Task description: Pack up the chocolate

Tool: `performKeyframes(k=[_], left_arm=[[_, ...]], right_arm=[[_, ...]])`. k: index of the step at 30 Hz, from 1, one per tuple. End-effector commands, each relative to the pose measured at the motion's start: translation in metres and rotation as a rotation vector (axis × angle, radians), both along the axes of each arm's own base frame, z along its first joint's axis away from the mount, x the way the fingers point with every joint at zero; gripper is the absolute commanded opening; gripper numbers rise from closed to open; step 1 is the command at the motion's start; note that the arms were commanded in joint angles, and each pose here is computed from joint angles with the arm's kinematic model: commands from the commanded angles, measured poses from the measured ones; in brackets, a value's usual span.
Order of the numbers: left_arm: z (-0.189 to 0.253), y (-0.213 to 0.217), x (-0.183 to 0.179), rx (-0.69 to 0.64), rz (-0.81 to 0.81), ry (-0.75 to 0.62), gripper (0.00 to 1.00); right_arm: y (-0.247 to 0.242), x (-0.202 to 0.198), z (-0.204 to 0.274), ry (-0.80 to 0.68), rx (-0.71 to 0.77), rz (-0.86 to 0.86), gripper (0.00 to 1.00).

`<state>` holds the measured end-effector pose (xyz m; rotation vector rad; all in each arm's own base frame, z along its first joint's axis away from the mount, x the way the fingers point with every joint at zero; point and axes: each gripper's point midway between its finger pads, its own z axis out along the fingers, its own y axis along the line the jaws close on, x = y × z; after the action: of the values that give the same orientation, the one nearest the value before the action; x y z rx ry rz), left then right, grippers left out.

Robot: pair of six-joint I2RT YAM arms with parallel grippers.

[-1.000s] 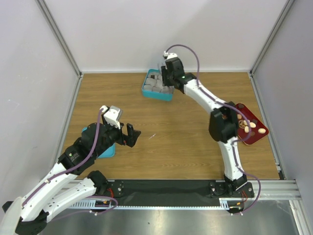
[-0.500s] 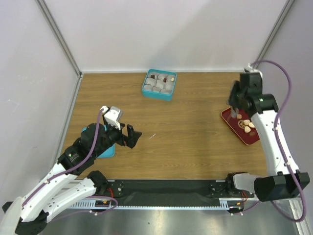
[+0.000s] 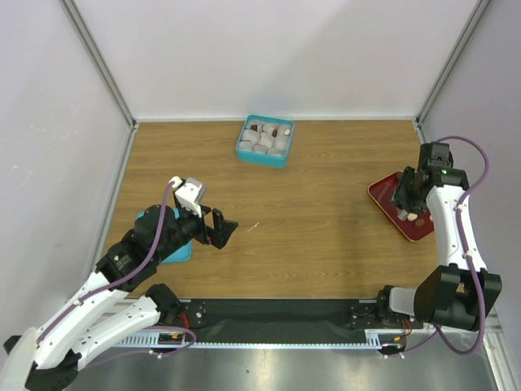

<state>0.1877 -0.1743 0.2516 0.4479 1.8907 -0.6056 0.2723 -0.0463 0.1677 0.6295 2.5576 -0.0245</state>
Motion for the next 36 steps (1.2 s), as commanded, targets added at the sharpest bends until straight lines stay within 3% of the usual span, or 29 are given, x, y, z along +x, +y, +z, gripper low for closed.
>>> performKeyframes(k=[1,13,36], left_arm=[[0.006,-0.003,0.003,-0.012,-0.007,-0.031,1.00],[0.006,-0.003,0.004,-0.010,-0.007,-0.029,1.00],[0.007,-0.002,0.004,-0.008,-0.003,-0.036,1.00]], right_arm=[[-0.001,0.011,0.003,-0.046,0.014,0.019,0.48],[-0.002,0.026,0.004,-0.103,0.061,-0.103,0.49],[-0.016,0.038,-0.041,-0.031,0.068,-0.142,0.50]])
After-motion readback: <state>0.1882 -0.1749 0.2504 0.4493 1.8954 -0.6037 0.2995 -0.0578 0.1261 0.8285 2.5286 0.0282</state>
